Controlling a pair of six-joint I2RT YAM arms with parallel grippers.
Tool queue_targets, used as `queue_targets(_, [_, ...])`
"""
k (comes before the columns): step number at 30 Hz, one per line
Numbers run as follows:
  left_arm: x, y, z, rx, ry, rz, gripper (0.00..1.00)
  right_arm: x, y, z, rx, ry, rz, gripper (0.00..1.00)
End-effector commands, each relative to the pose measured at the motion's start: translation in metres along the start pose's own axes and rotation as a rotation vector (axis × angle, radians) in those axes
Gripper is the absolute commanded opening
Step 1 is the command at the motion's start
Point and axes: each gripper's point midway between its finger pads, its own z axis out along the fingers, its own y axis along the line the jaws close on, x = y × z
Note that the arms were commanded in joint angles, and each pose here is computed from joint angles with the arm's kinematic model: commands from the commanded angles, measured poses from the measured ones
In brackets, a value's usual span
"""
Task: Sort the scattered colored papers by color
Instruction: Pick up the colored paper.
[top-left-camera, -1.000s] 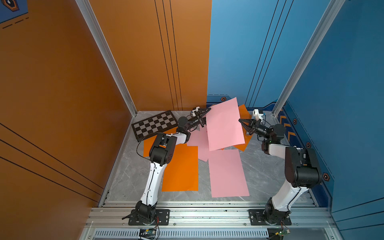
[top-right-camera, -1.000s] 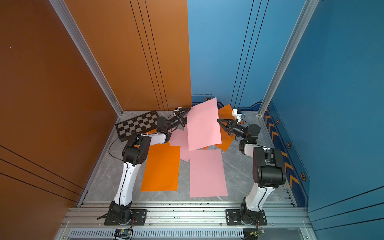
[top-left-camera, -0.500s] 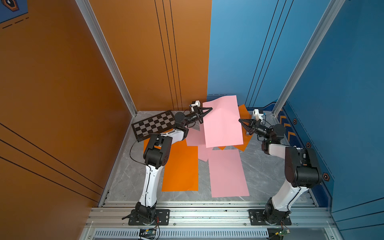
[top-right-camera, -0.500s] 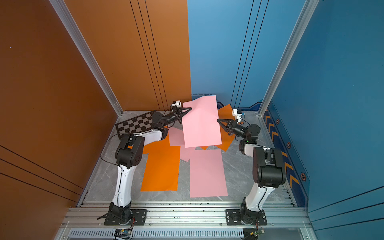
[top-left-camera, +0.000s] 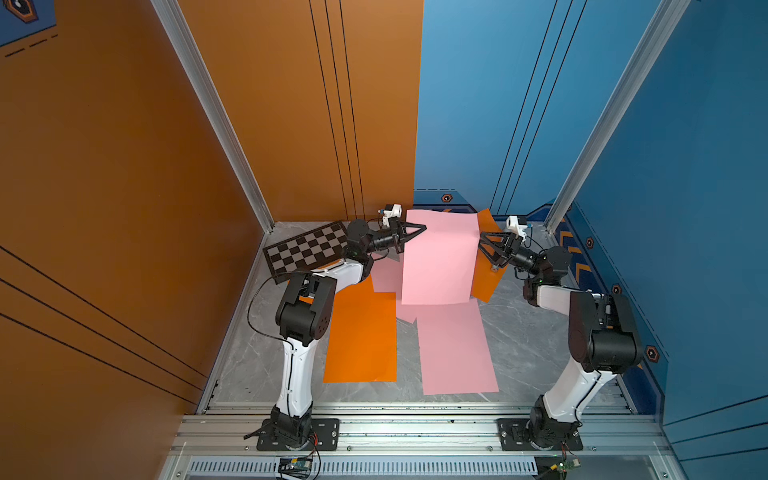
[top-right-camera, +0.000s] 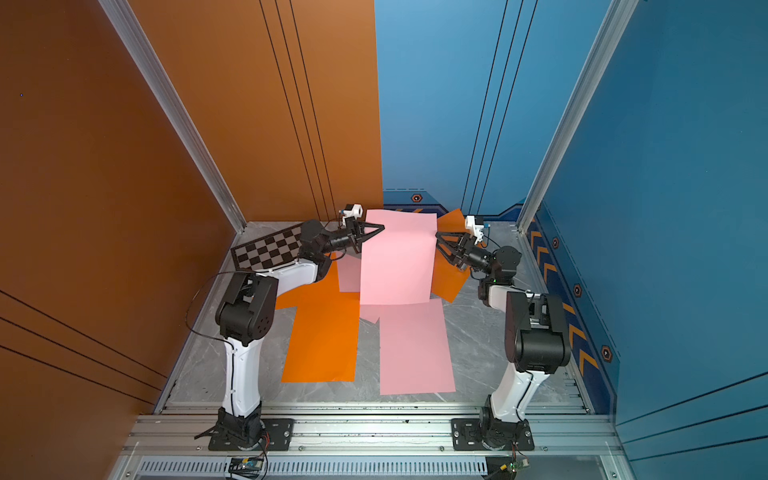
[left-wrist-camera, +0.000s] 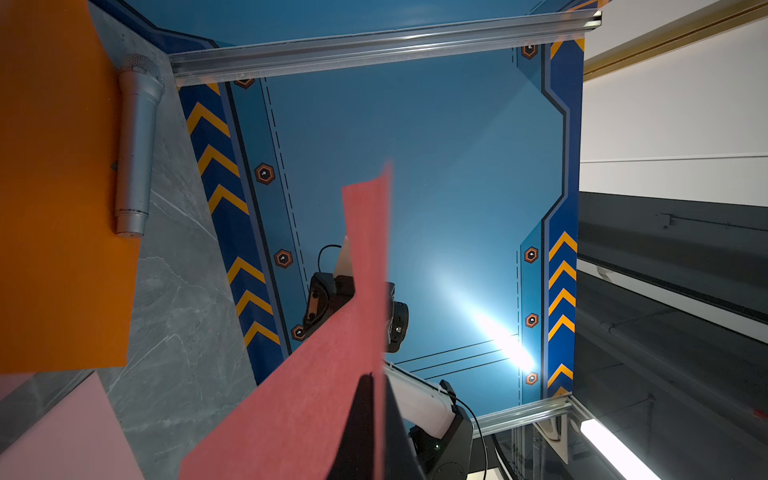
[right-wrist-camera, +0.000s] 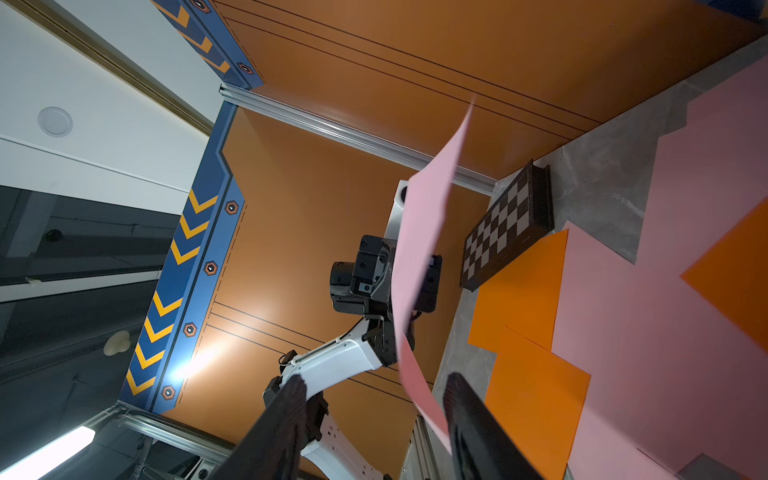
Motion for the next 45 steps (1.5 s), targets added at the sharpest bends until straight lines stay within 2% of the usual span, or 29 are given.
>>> queue_targets(1, [0.021, -0.038, 0.002, 0.031, 0.069, 0.092, 0.00, 0.002, 0.012, 0.009, -0.031, 0.043, -0.069, 0.57])
queue_targets(10, [0.024, -0.058, 0.001, 0.048, 0.086, 0.106, 0.00, 0.021, 0.001, 0.018, -0.028, 0.101, -0.060, 0.53])
queue_targets(12, [0.023, -0.059, 0.000, 0.050, 0.085, 0.107, 0.00, 0.022, 0.001, 0.019, -0.030, 0.107, -0.064, 0.45])
queue_targets(20, [0.023, -0.069, 0.000, 0.059, 0.089, 0.112, 0.00, 0.015, -0.003, 0.033, -0.009, 0.103, -0.109, 0.41])
queue_targets(22, [0.021, -0.070, -0.002, 0.059, 0.084, 0.113, 0.00, 0.013, 0.000, 0.038, -0.017, 0.106, -0.117, 0.37])
queue_targets(28, [0.010, -0.070, -0.003, 0.062, 0.071, 0.112, 0.00, -0.002, 0.014, 0.049, -0.031, 0.100, -0.152, 0.12])
queue_targets(31, [0.006, -0.076, -0.001, 0.073, 0.072, 0.122, 0.00, -0.007, 0.028, 0.054, -0.051, 0.109, -0.173, 0.12])
queue_targets(32, [0.004, -0.079, 0.000, 0.077, 0.074, 0.124, 0.00, -0.006, 0.033, 0.056, -0.062, 0.124, -0.182, 0.15])
queue_targets(33, [0.001, -0.082, 0.000, 0.081, 0.076, 0.124, 0.00, -0.005, 0.038, 0.059, -0.076, 0.140, -0.188, 0.26])
queue_targets(38, [-0.003, -0.094, 0.004, 0.098, 0.087, 0.128, 0.00, -0.012, 0.049, 0.062, -0.133, 0.180, -0.187, 0.99])
queue_targets(45, [-0.006, -0.100, 0.004, 0.105, 0.087, 0.119, 0.00, -0.014, 0.048, 0.067, -0.136, 0.193, -0.221, 1.00])
